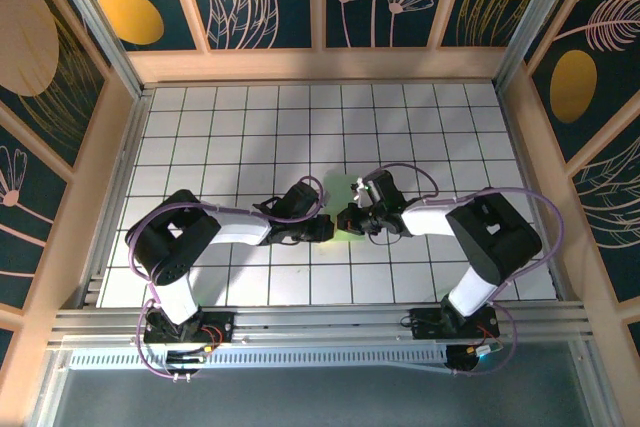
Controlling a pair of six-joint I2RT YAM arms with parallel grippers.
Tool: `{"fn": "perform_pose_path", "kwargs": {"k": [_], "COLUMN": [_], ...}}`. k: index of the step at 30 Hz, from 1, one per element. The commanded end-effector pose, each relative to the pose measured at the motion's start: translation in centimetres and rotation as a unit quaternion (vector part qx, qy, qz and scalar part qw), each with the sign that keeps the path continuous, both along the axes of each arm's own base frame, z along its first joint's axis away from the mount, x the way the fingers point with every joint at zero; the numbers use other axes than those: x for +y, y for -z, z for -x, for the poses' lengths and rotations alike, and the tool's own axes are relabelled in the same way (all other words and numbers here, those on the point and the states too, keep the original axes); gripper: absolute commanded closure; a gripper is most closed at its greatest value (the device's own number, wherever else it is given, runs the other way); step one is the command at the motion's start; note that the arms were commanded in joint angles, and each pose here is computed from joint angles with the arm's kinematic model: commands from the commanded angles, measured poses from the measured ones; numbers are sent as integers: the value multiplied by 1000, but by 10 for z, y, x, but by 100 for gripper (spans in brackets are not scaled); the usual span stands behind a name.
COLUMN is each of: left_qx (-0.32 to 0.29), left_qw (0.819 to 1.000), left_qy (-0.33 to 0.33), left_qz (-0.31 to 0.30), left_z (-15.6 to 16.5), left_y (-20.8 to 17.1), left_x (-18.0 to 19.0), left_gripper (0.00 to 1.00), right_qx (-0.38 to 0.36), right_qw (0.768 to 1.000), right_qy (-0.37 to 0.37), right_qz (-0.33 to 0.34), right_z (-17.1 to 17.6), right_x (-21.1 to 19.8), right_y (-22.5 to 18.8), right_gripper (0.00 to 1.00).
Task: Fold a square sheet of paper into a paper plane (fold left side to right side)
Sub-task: Fold the triangle a second time at the center of the table.
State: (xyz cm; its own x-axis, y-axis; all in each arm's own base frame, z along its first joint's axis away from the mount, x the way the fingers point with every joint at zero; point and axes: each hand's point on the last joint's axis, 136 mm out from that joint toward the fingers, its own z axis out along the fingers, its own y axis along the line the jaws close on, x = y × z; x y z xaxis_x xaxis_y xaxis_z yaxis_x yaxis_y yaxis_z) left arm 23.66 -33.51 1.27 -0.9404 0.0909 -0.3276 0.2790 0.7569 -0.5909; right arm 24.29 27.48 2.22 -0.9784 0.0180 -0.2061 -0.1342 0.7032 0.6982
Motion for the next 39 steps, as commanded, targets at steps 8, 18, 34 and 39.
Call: {"fn": "perform_pose_path", "kwargs": {"k": [8, 18, 34, 39], "left_qx": [27, 34, 38, 38], "left_qw": [996, 995, 995, 995], "left_qy": [-10, -12, -12, -12], "left_qz": [-80, -92, -96, -96], "left_z": [11, 14, 17, 17], "left_y": [37, 43, 46, 45], "left_x": [26, 31, 33, 33], "left_gripper": [100, 100, 100, 100], "right_qx": [-19, -30, -33, -36], "right_qw": [999, 997, 993, 992], "right_qy": [13, 26, 61, 73], "right_qz": [48, 67, 93, 97], "right_z": [-13, -28, -55, -66], "right_x": [-7, -18, -54, -65], "right_y": [10, 11, 21, 22], "right_gripper": [100, 100, 100, 100]}}
